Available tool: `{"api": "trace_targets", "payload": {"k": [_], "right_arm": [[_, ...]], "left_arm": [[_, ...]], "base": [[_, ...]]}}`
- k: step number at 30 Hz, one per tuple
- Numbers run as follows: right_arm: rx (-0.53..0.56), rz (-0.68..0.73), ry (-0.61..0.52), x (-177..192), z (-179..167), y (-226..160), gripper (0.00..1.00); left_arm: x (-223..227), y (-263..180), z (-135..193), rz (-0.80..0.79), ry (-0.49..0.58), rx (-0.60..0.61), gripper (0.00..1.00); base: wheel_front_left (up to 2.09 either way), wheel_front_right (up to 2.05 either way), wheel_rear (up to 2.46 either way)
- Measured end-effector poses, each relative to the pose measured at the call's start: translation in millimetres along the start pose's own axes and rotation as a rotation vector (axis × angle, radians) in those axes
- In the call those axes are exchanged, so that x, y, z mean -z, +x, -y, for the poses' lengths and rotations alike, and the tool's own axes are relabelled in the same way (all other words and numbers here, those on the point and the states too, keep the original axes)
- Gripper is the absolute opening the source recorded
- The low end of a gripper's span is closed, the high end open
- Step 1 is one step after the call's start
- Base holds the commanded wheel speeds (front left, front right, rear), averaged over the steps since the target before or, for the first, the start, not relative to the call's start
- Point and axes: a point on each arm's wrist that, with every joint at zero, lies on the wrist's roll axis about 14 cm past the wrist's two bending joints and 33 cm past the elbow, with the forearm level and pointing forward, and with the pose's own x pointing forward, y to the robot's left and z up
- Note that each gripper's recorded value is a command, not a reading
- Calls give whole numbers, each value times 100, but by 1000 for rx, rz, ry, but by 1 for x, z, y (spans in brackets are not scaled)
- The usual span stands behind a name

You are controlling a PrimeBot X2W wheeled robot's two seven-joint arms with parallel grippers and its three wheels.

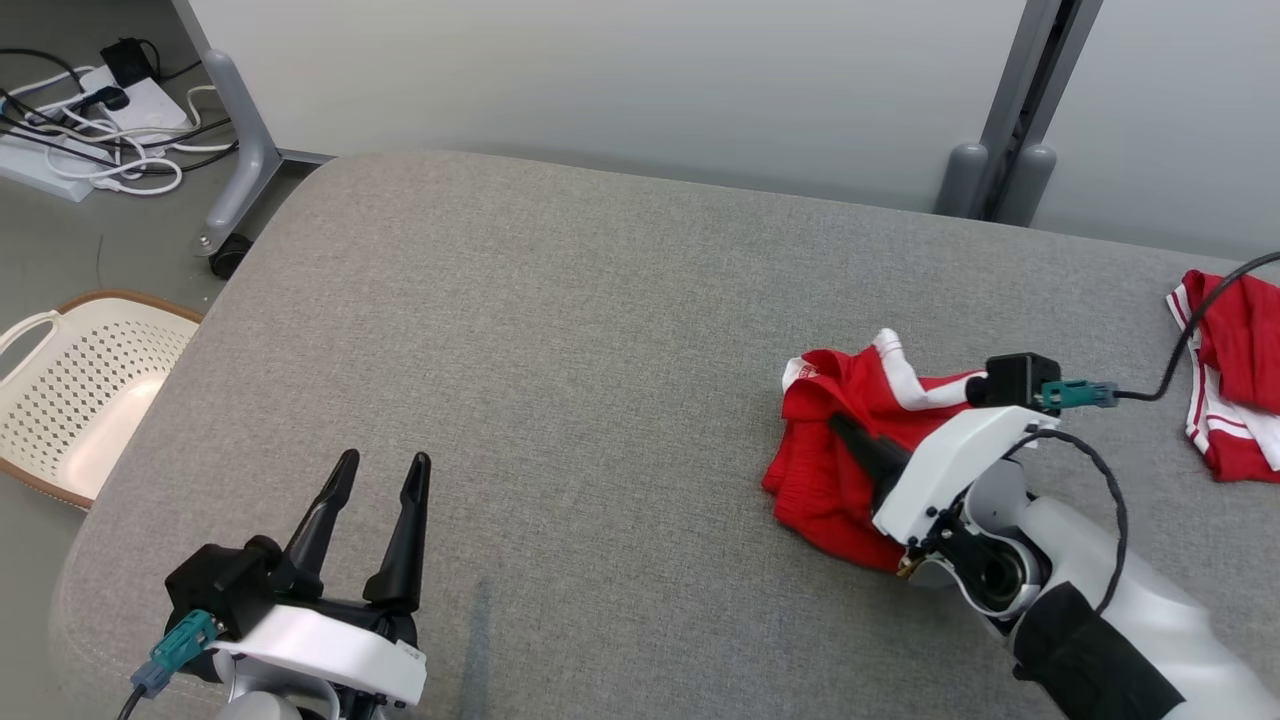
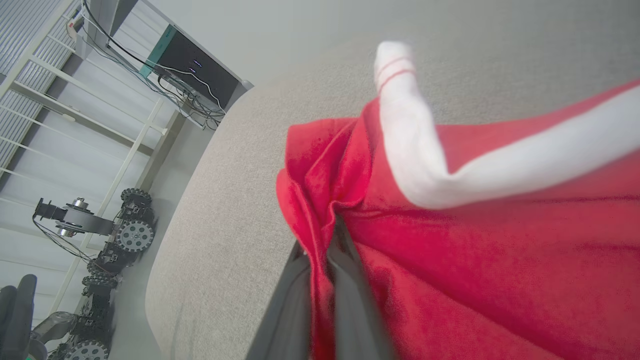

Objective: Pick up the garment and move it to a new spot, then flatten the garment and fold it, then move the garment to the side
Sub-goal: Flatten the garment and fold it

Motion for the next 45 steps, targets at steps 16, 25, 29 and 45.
{"api": "trace_targets", "payload": {"k": [16,25,29,45], "right_arm": [[-57,168,-82,-40,-19,-25,100],[93,395,-157,-84,44,-98,100],[147,400,-119,-68,65,-112,100],[157,273,-131,-46,65,-89,0]], "left_arm": [[1,9,16,-1,8,61,100],[3,8,31,-2,3,107,100],[5,10,35,-5,2,120,100],[11,11,32,-27,4,110,100]], "base": [[0,0,0],[0,0,0],[0,0,0],[0,0,0]]}}
